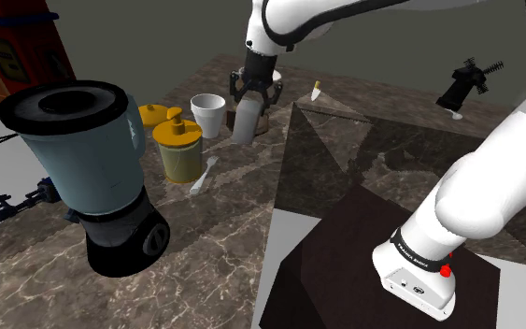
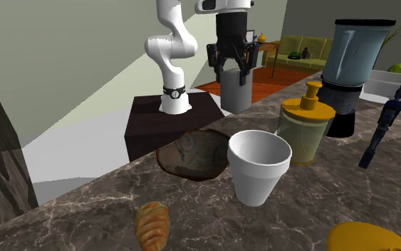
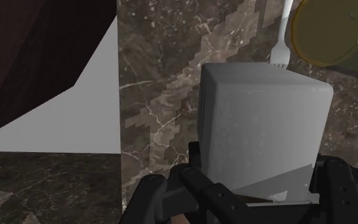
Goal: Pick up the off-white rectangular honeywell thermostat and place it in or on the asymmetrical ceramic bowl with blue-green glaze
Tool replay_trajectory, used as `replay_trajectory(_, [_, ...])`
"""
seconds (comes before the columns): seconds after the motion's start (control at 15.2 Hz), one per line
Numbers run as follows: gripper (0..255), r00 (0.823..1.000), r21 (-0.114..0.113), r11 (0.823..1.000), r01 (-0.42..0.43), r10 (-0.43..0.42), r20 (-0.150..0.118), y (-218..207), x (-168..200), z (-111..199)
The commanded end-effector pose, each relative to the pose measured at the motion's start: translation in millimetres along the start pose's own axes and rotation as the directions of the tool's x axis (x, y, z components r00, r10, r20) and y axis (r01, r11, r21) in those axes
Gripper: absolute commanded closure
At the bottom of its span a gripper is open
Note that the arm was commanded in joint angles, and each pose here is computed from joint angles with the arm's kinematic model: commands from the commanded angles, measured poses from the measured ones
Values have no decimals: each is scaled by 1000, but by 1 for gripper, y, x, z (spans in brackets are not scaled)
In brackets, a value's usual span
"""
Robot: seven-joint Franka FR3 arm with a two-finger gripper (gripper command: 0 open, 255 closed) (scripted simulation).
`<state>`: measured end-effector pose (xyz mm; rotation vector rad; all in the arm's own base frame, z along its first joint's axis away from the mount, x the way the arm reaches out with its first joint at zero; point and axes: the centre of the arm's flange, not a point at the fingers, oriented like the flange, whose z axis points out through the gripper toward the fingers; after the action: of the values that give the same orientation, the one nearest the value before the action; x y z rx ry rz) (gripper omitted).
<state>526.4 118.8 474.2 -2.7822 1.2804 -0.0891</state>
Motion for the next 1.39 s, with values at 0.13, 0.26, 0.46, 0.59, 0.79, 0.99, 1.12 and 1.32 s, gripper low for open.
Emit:
replay_trajectory(0.13, [255,1000,0,1000,0,0,0,-2,-1,-22])
replay_trajectory(0.26, [255,1000,0,1000,0,0,0,-3,0,-32])
replay_trajectory(0.46, [255,1000,0,1000,0,0,0,-4,26,-41])
replay_trajectory(0.59, [255,1000,0,1000,0,0,0,-5,52,-45])
replay_trajectory(0.79, [255,1000,0,1000,0,0,0,-7,91,-51])
replay_trajectory(0.99, [255,1000,0,1000,0,0,0,-9,130,-58])
replay_trajectory(1.12, [255,1000,0,1000,0,0,0,-10,156,-62])
replay_trajectory(1.32, [255,1000,0,1000,0,0,0,-11,187,-67])
